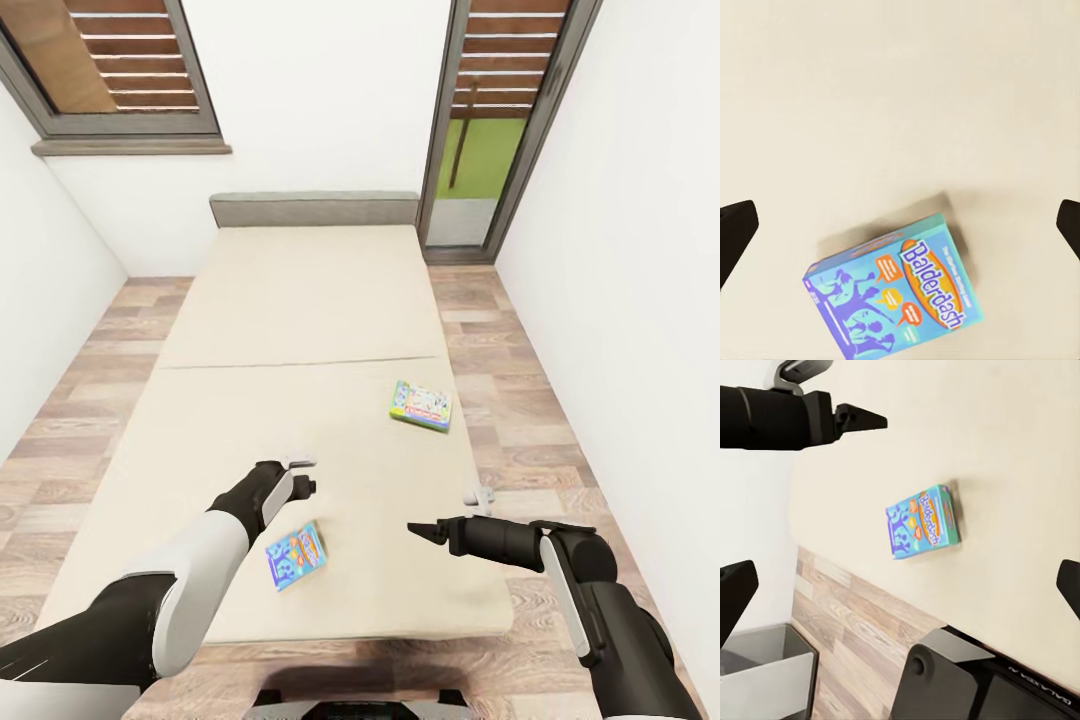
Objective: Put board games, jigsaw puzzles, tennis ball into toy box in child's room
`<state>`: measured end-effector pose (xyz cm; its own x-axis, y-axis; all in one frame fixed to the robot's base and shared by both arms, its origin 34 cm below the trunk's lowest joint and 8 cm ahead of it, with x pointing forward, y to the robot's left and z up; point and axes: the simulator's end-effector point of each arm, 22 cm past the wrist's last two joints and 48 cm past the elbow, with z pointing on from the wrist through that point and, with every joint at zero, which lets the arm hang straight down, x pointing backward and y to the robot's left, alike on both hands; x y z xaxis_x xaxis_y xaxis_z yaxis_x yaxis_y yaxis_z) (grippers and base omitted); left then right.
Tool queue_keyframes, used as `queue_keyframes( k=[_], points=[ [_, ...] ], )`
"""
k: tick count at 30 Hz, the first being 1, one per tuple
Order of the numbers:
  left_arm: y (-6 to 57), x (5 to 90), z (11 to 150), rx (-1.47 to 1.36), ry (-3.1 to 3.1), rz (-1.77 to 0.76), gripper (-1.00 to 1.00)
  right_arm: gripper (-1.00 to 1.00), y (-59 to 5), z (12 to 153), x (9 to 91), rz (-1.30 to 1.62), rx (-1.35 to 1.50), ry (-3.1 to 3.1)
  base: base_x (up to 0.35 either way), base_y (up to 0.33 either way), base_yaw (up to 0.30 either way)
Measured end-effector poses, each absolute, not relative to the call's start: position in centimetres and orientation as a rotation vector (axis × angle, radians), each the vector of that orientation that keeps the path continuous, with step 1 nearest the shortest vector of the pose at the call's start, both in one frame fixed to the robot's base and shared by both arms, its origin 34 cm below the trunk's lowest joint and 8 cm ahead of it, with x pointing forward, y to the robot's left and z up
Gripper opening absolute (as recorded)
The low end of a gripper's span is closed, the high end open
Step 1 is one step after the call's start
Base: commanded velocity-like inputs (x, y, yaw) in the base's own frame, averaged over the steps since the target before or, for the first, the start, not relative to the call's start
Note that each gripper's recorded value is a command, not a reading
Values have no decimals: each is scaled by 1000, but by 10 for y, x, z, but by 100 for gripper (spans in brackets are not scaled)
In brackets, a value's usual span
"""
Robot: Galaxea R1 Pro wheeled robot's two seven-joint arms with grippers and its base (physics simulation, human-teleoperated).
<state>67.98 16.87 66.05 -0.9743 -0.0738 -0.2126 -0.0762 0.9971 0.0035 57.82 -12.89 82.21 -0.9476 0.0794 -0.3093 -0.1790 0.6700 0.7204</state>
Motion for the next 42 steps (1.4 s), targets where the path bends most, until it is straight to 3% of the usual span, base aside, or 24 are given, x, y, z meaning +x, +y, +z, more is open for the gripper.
queue_keyframes(
  k=[17, 42],
  points=[
    [170, 673, 645, -111, 2939, 26, 100, 100, -138, 838, 570, 1331, -116, 2500, 0, 0, 0],
    [170, 658, 622, -108, 2978, 33, 100, 100, -146, 822, 566, 1352, -69, 2517, 0, 0, 0]
  ],
)
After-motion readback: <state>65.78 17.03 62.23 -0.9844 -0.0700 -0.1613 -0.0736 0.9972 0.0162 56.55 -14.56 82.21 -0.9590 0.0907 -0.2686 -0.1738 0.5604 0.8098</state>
